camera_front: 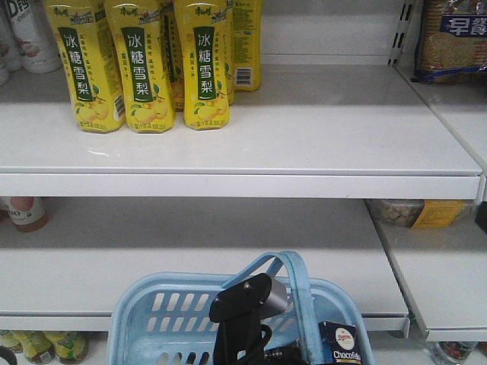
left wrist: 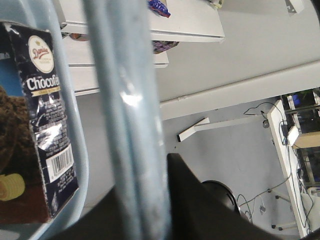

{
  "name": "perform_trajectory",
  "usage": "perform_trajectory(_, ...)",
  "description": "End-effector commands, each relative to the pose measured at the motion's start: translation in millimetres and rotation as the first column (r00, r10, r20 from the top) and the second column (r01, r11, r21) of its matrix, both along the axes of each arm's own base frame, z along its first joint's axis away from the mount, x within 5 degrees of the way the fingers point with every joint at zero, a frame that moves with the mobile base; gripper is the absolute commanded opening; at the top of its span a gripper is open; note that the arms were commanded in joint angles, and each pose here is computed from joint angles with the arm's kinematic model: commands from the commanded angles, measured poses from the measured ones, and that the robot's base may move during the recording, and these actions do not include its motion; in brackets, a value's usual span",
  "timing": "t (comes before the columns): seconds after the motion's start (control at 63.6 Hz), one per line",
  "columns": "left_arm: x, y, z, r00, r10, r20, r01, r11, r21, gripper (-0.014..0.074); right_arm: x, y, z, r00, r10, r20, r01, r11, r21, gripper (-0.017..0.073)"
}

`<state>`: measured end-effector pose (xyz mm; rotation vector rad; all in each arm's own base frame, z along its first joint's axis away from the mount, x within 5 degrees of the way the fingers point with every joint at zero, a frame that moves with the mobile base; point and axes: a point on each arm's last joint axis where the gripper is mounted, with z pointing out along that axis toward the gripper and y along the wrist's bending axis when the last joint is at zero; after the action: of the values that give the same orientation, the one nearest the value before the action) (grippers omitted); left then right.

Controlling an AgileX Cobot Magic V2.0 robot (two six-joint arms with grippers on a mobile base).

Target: Left arm holds basket, right arm returns cookies

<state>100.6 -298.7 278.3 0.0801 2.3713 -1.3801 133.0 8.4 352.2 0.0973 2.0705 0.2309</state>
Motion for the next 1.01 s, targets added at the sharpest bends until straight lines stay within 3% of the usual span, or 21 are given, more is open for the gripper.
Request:
perform_trajectory(0.0,0,3.4,23,0.999,0.002,0.054,0.001,0.998,-0.059,-0.0006,21,11,9,0.993,0.098,-0.060,-0.093,0.992,0.091,0.0628)
perform_trajectory(0.173,0,3.4,23,0.999,0.002,0.054,0.001,0.998,-0.059,-0.0006,51,39,-18,0.930,0.285,-0.231,-0.249,0.953,0.173,0.0597)
perform_trajectory(0.346,0,3.4,23,0.999,0.002,0.054,0.001,0.998,-0.059,-0.0006,68,63,-43,0.855,0.378,-0.354,-0.323,0.924,0.206,0.0595)
perform_trajectory(0.754,0,3.4,23,0.999,0.002,0.054,0.001,0.998,-0.059,-0.0006,62,77,-53,0.752,0.473,-0.459,-0.351,0.877,0.328,0.0594)
perform_trajectory(0.99,0,3.4,23,0.999,0.002,0.054,0.001,0.998,-0.059,-0.0006,59,79,-56,0.715,0.499,-0.490,-0.362,0.864,0.352,0.0594)
